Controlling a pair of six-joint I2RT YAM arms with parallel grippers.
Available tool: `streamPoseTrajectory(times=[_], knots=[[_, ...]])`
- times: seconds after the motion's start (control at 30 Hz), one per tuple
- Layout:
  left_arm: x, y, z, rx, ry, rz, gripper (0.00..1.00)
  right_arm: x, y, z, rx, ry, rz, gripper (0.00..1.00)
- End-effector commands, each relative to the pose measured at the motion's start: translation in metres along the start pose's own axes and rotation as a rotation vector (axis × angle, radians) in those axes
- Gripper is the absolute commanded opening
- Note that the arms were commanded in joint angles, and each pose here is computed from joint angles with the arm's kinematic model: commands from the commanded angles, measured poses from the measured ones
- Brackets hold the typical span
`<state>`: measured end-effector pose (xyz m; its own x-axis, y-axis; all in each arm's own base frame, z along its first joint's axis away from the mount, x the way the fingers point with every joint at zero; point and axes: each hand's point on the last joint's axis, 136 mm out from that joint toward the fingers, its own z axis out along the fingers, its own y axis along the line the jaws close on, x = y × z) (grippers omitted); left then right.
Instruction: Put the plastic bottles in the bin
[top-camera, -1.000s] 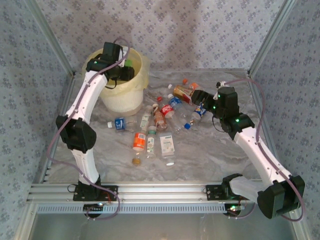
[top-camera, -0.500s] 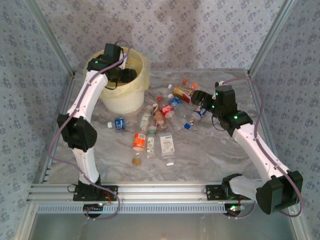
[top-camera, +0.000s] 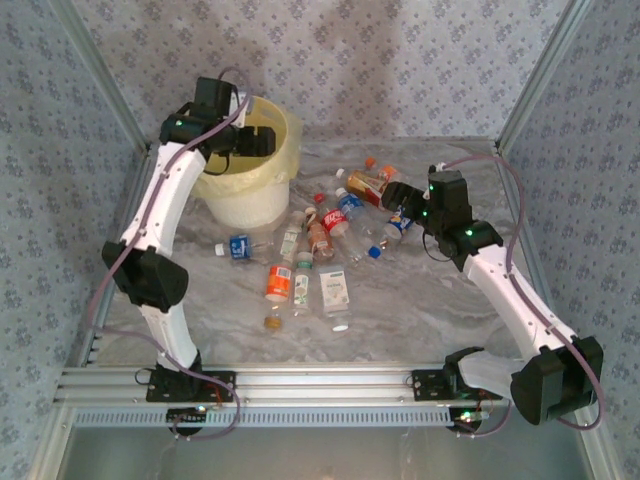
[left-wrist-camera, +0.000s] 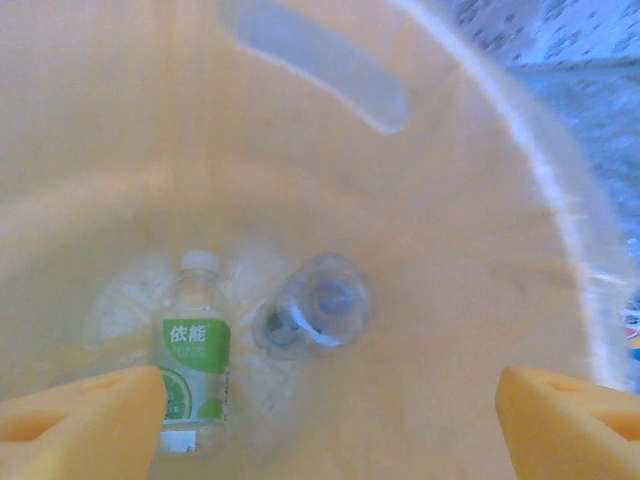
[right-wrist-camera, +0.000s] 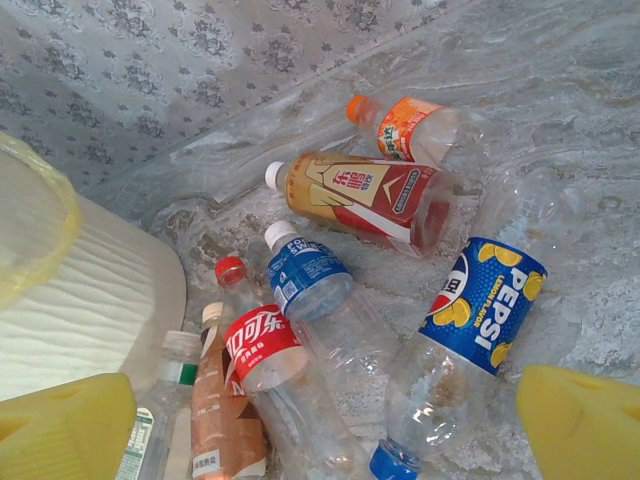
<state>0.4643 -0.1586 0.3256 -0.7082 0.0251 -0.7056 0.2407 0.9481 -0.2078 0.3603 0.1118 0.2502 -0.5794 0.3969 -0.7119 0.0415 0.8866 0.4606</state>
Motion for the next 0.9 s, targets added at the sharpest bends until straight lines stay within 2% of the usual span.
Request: streamPoseTrajectory(times=[0.0, 0.03, 0.1, 0.27, 0.37, 0.47, 0.63, 0.77, 0.87], knots=[[-0.018, -0.017, -0.041, 0.064, -0.115, -0.017, 0.88, -0.001, -0.007, 0.001, 0.032, -0.007, -0.011, 1.00], [-0.018, -0.018, -0.046, 0.067, -0.127, -0.020, 0.89, 0.000, -0.008, 0.001, 0.037, -0.007, -0.011, 1.00], [-0.018, -0.022, -0.056, 0.073, -0.160, -0.032, 0.98, 0.003, -0.013, 0.002, 0.054, -0.004, -0.009, 1.00], [-0.002, -0.028, -0.076, 0.012, -0.221, -0.055, 0.98, 0.009, -0.024, 0.002, 0.101, 0.007, -0.009, 1.00], [0.020, -0.041, -0.090, -0.050, -0.248, -0.014, 0.98, 0.008, -0.031, 0.000, 0.131, -0.021, -0.007, 1.00], [0.052, -0.055, -0.100, -0.075, -0.228, 0.037, 0.98, 0.008, -0.031, -0.002, 0.110, -0.053, -0.002, 1.00], [0.122, -0.078, -0.090, 0.021, -0.102, 0.045, 0.98, 0.005, -0.028, -0.008, 0.068, -0.109, -0.012, 1.00], [0.175, -0.058, -0.065, -0.057, 0.018, 0.006, 0.98, -0.001, -0.026, -0.014, 0.046, -0.157, -0.006, 1.00], [0.214, -0.050, -0.044, -0.067, 0.118, -0.029, 0.98, -0.003, -0.023, -0.016, 0.037, -0.160, -0.008, 1.00]])
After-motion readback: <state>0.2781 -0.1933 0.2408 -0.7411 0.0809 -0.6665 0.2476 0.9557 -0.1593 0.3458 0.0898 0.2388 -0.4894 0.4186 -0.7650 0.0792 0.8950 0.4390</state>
